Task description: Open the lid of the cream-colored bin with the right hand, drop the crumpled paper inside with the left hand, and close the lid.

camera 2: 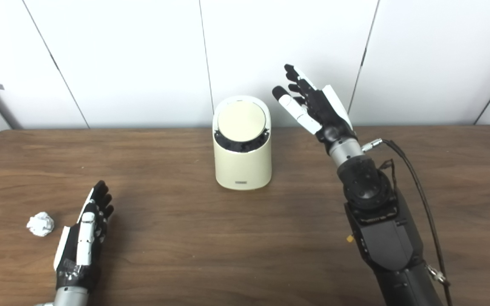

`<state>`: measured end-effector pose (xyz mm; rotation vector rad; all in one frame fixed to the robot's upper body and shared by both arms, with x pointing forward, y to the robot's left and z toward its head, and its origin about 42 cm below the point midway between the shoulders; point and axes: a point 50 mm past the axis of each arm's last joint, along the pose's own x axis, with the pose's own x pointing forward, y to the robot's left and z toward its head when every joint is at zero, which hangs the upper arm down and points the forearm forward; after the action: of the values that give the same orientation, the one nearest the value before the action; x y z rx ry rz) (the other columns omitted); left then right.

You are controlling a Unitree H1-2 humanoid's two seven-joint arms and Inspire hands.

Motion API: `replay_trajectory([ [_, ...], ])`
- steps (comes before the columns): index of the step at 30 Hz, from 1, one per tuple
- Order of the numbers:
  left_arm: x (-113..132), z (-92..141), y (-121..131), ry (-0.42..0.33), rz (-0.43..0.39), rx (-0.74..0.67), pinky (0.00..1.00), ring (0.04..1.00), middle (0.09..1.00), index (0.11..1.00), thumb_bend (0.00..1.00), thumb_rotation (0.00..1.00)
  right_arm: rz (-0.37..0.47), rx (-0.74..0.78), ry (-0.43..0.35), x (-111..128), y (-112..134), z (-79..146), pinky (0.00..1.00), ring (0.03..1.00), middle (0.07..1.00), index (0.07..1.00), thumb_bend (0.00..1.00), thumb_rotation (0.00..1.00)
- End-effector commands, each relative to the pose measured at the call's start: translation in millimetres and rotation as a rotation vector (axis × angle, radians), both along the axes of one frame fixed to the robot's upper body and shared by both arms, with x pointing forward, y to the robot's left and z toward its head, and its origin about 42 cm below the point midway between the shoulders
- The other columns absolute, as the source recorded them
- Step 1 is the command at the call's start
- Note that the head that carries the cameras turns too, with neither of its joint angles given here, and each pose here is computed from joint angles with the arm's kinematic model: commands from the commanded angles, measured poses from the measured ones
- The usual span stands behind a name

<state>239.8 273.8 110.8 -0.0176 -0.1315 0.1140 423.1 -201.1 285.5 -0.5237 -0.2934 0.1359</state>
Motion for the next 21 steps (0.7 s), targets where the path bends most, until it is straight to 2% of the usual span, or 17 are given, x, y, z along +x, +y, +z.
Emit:
replay_trajectory([
  [1, -2, -10, -8, 0.017, -0.002, -0.027, 1.0, 1.0, 1.0, 0.995, 0.37, 0.98, 0.009, -0.031, -0.075, 8, 5, 28, 0.81, 0.9, 0.944, 0.945, 0.53, 0.86],
  [9, 1, -12, -9, 0.02, -0.008, -0.025, 1.0, 1.0, 1.0, 0.996, 0.37, 0.98, 0.003, -0.162, -0.059, 18, 17, 37, 0.86, 0.939, 0.967, 0.966, 0.56, 0.83],
  [15, 2, -13, -9, 0.019, -0.008, -0.034, 1.0, 1.0, 1.0, 0.995, 0.37, 0.97, 0.012, -0.196, -0.061, 29, 27, 40, 0.83, 0.935, 0.968, 0.96, 0.59, 0.73],
  [21, 3, -14, -10, 0.013, -0.013, -0.031, 1.0, 1.0, 0.999, 0.994, 0.37, 0.98, 0.017, -0.279, -0.077, 36, 37, 41, 0.9, 0.962, 0.972, 0.965, 0.67, 0.67],
])
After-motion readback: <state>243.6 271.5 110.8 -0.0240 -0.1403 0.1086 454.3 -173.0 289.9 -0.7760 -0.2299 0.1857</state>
